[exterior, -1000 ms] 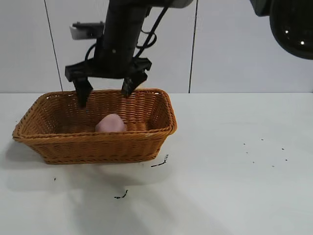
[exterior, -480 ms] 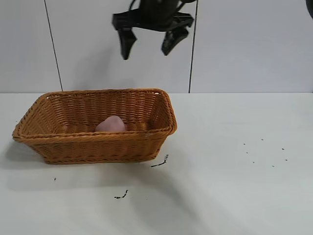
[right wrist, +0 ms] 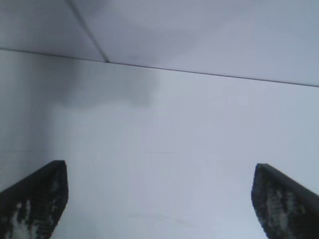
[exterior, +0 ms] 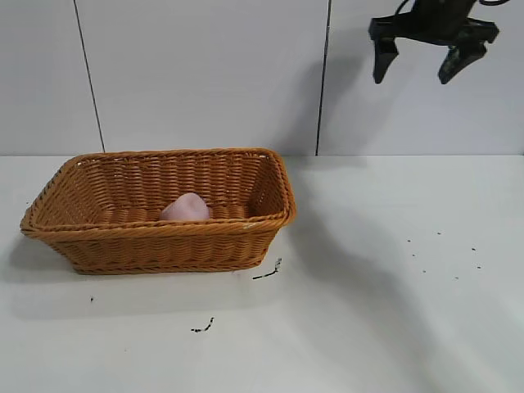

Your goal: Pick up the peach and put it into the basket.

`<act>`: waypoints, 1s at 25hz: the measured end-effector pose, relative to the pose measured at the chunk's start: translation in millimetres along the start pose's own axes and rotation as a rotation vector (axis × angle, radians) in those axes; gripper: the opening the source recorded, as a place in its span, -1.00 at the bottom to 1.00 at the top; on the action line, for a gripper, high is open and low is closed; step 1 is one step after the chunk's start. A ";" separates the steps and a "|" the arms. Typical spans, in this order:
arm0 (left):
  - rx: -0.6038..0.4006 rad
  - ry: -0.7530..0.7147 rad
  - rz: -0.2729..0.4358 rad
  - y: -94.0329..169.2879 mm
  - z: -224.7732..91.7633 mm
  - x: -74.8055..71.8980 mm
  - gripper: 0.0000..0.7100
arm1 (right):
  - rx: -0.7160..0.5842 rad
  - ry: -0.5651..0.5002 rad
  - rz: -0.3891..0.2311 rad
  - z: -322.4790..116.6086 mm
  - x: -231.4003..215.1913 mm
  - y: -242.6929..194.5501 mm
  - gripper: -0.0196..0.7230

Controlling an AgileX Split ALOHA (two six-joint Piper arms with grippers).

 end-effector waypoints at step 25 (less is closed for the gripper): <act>0.000 0.000 0.000 0.0 0.0 0.0 0.95 | 0.035 -0.014 0.038 -269.0 52.9 245.4 0.93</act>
Point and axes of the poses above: a point on each arm's last joint axis where the gripper is mounted, y pointing back along that axis away from the gripper, x along the wrist's bending axis when the last joint is at zero, z = x × y, the point moved 8 cm from there along -y, pointing out along that axis toward the gripper, and after that the axes turned 8 degrees about y, right-handed, at the moved point
